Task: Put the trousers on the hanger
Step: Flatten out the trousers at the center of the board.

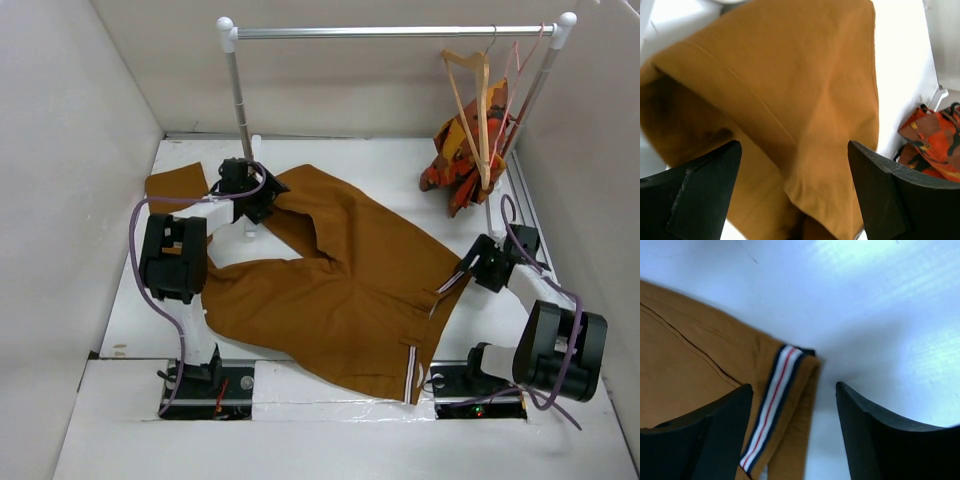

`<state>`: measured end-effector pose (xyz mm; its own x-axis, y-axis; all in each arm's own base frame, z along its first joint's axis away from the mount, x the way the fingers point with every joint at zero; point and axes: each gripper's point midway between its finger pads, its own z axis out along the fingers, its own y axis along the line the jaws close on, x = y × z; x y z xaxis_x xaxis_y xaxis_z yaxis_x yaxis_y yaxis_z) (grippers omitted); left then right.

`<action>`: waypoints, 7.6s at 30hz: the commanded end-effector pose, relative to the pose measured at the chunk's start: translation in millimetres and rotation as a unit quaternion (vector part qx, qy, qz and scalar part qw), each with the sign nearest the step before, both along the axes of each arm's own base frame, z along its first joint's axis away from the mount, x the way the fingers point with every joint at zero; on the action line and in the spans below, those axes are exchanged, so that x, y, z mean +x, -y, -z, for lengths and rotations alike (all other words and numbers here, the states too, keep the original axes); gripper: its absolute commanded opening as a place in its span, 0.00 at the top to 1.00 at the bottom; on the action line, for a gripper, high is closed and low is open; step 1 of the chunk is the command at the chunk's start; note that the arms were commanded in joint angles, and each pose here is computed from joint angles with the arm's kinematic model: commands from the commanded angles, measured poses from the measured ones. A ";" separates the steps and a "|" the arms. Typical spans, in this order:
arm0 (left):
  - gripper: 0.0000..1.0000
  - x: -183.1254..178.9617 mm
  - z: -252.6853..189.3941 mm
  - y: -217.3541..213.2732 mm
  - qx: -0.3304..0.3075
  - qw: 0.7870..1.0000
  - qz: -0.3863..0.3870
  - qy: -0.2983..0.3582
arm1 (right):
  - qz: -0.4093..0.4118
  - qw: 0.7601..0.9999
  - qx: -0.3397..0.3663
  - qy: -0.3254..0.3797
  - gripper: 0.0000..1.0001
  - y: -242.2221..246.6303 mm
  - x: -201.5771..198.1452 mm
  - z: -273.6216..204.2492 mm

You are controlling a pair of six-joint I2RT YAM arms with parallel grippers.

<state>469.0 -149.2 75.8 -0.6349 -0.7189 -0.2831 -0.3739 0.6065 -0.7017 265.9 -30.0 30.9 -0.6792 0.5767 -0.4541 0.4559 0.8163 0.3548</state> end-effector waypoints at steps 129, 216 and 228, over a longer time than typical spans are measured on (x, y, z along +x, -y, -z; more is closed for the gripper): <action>0.22 -157.3 -92.6 -208.6 0.259 0.920 -0.293 0.006 | -0.391 0.907 0.062 0.144 0.83 -180.8 -49.5 -92.9; 0.33 -134.3 -57.6 -113.8 0.318 0.947 -0.046 0.009 | 0.102 0.987 -0.109 0.055 0.36 118.7 71.5 -90.6; 0.28 -162.6 -2.7 -179.9 0.245 0.956 -0.123 -0.106 | -0.086 0.975 -0.010 0.203 0.63 -44.6 7.5 -106.6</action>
